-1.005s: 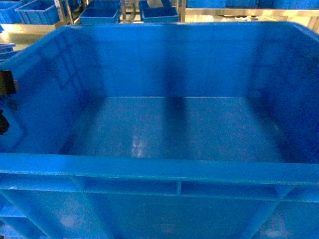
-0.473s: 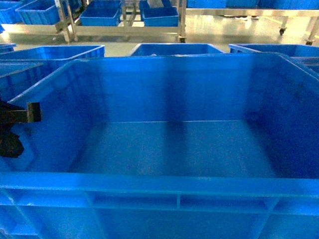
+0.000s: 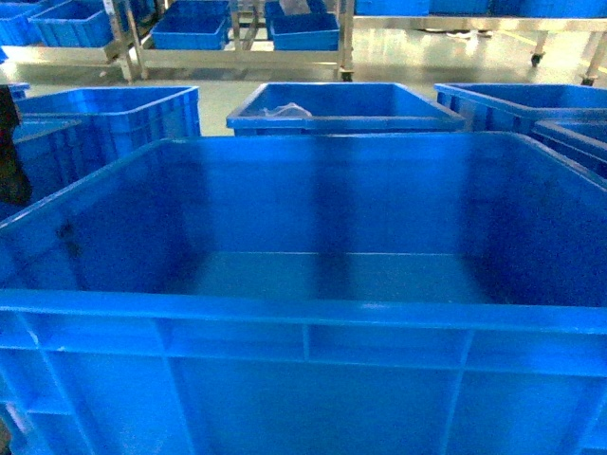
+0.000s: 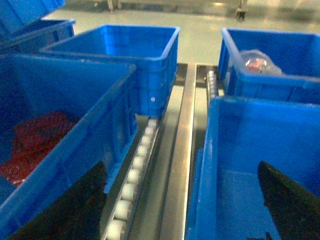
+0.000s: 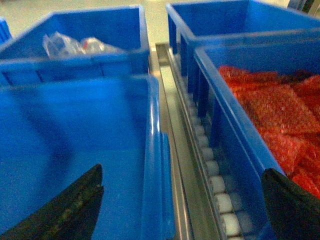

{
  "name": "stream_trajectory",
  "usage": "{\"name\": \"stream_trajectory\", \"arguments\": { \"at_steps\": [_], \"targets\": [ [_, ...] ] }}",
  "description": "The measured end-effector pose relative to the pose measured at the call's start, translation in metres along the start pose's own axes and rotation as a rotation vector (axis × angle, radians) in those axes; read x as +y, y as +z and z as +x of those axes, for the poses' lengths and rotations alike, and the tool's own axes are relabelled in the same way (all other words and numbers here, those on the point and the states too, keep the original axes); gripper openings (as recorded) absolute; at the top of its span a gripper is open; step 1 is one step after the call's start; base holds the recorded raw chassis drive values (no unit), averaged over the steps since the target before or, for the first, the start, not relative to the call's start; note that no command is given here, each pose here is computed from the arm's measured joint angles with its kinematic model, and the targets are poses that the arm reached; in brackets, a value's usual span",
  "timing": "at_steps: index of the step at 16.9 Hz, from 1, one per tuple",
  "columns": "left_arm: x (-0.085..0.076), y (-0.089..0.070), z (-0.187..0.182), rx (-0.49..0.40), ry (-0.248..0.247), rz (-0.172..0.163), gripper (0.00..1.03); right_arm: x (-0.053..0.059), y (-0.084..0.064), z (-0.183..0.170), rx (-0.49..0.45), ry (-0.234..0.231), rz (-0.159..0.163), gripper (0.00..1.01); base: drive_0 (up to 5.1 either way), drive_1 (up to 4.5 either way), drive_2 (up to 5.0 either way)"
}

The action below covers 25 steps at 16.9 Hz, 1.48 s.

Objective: Place box next to blue box on left shelf

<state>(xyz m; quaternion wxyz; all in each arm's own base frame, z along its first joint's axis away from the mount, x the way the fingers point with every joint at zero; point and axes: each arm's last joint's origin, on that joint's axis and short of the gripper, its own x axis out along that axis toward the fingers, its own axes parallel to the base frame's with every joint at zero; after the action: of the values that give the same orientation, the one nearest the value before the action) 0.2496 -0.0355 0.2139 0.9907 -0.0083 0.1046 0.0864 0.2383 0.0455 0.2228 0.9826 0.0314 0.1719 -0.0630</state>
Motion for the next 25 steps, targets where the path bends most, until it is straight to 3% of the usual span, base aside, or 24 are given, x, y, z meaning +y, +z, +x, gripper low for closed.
{"name": "stream_trajectory", "arguments": {
  "at_steps": [1,2,4,5,6,7,9,12,13,14,15,19,20,22,25],
  "targets": [
    [0.0,0.006,-0.003,-0.036,-0.006,-0.013,0.95,-0.001,0.008,-0.005,-0.064,0.009,0.027,0.98,0.0,0.0,0.0],
    [0.001,0.007,-0.004,-0.04,-0.006,-0.014,0.99,-0.002,0.011,-0.008,-0.083,0.009,0.04,0.98,0.0,0.0,0.0],
    [0.001,0.005,-0.004,-0.03,-0.006,-0.011,0.98,-0.002,0.007,-0.005,-0.061,0.006,0.032,0.98,0.0,0.0,0.0],
    [0.001,0.004,-0.003,-0.065,-0.027,-0.015,0.96,-0.003,0.006,-0.004,-0.161,0.056,0.042,0.93,0.0,0.0,0.0],
    [0.006,-0.001,-0.008,-0.164,-0.122,-0.019,0.83,-0.01,-0.003,-0.008,-0.261,0.12,0.006,0.8,0.0,0.0,0.0],
    [0.013,-0.015,-0.018,-0.183,-0.164,-0.005,0.71,-0.018,-0.018,-0.017,-0.304,0.128,-0.021,0.67,0.0,0.0,0.0],
    [0.024,-0.025,-0.035,-0.202,-0.172,-0.001,0.45,-0.03,-0.028,-0.031,-0.349,0.124,-0.038,0.41,0.0,0.0,0.0],
    [0.036,-0.043,-0.056,-0.192,-0.17,0.001,0.05,-0.043,-0.051,-0.046,-0.329,0.124,-0.056,0.01,0.0,0.0,0.0],
    [0.043,-0.045,-0.06,-0.192,-0.188,0.006,0.02,-0.045,-0.054,-0.05,-0.335,0.123,-0.057,0.02,0.0,0.0,0.0],
    [0.049,-0.048,-0.065,-0.198,-0.165,0.002,0.02,-0.053,-0.058,-0.053,-0.337,0.14,-0.06,0.02,0.0,0.0,0.0],
    [0.051,-0.05,-0.07,-0.201,-0.162,0.001,0.02,-0.059,-0.061,-0.057,-0.338,0.11,-0.054,0.02,0.0,0.0,0.0],
    [0.053,-0.064,-0.085,-0.228,-0.174,0.001,0.02,-0.06,-0.074,-0.07,-0.335,0.125,-0.057,0.02,0.0,0.0,0.0],
    [0.054,-0.07,-0.087,-0.186,-0.174,0.004,0.02,-0.061,-0.077,-0.072,-0.353,0.126,-0.056,0.02,0.0,0.0,0.0],
    [0.055,-0.067,-0.094,-0.215,-0.174,0.002,0.02,-0.062,-0.084,-0.074,-0.332,0.126,-0.058,0.02,0.0,0.0,0.0],
    [0.056,-0.067,-0.102,-0.216,-0.174,0.002,0.02,-0.063,-0.084,-0.083,-0.353,0.127,-0.056,0.02,0.0,0.0,0.0]
  ]
}}
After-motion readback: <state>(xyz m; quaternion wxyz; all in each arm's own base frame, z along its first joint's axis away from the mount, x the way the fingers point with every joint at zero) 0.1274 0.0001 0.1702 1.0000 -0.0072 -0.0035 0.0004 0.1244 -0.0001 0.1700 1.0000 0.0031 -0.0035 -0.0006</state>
